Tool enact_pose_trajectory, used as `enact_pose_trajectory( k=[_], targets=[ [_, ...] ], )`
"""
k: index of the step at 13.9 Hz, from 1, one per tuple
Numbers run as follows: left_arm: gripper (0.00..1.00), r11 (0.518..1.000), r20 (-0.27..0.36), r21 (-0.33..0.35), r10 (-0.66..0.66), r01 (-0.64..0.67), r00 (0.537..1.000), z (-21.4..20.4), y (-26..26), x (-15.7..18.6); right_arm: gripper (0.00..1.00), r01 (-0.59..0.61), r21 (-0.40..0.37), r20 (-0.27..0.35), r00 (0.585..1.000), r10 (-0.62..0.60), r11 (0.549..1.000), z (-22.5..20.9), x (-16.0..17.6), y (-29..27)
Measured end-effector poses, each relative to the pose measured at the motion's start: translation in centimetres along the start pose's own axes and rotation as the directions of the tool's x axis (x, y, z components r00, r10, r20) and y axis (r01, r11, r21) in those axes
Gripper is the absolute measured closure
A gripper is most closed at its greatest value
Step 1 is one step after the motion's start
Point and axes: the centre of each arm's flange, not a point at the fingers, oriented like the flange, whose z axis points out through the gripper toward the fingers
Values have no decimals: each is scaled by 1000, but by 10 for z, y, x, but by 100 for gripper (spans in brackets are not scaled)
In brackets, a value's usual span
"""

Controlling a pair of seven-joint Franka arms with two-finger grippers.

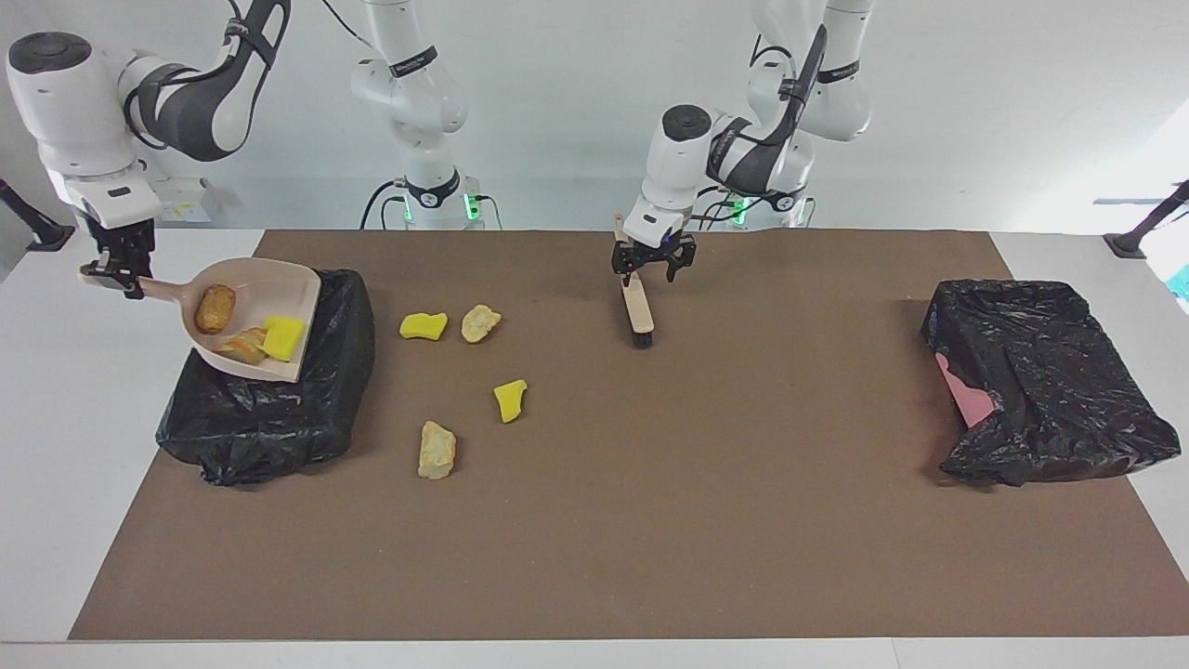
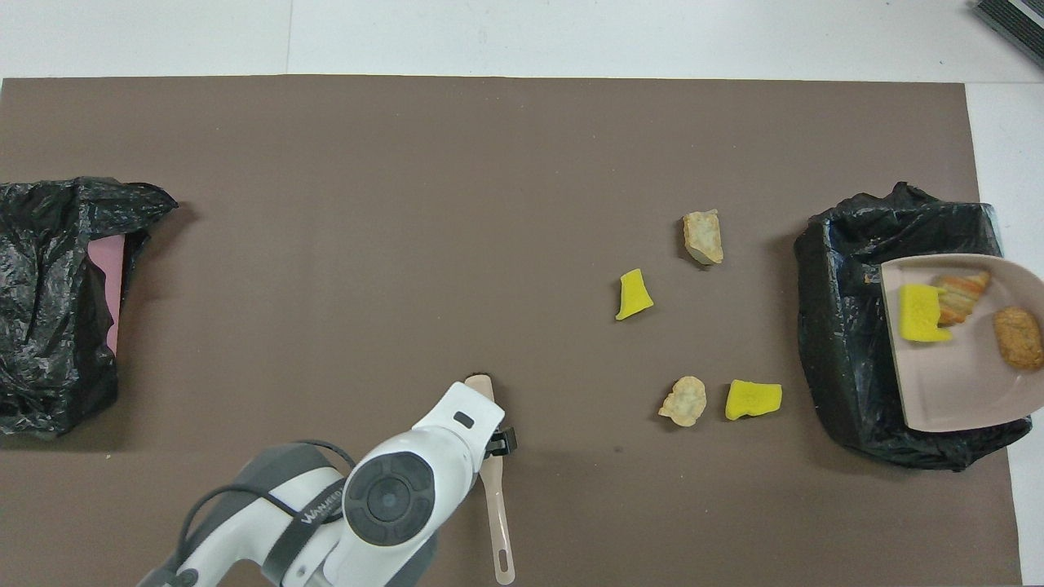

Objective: Sweep and dump trash in bin
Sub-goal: 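Tip the dustpan into the bag while the left gripper sets down the brush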

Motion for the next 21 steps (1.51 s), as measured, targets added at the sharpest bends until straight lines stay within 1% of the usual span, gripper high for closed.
enact_pose_trajectory(
  k=[3, 5, 7, 10, 13, 15, 17, 18, 21],
  targets=[
    [0, 999, -42, -26, 20, -21, 999, -23, -28, 52, 68, 61, -11, 71, 996, -60, 998, 0, 7, -6],
    [0, 999, -61, -27, 42, -43, 997, -40, -54, 86, 68, 104, -9, 112, 988, -103, 995, -2, 12, -4],
    [0, 997, -68, -17, 77, -78, 995, -61, -85, 121, 68, 128, 2, 152, 980, -126, 992, -2, 13, -3],
    [0, 991, -56, -1, 136, -136, 989, -101, -128, 163, 68, 187, 14, 224, 957, -185, 982, -8, 14, 0],
    [0, 982, -35, 7, 188, -188, 981, -138, -160, 194, 68, 245, 19, 273, 932, -240, 969, -16, 25, 8],
    [0, 975, -15, 8, 224, -224, 974, -163, -181, 211, 68, 296, 28, 328, 900, -288, 955, -26, 41, 18],
    [0, 968, 4, 15, 251, -251, 968, -185, -205, 221, 68, 331, 39, 389, 864, -320, 943, -36, 57, 27],
    [0, 964, 15, 24, 264, -264, 964, -195, -219, 225, 68, 347, 57, 416, 844, -339, 936, -40, 64, 29],
    [0, 955, 41, 67, 287, -289, 957, -212, -244, 230, 68, 390, 109, 468, 791, -393, 914, -49, 78, 33]
  ],
)
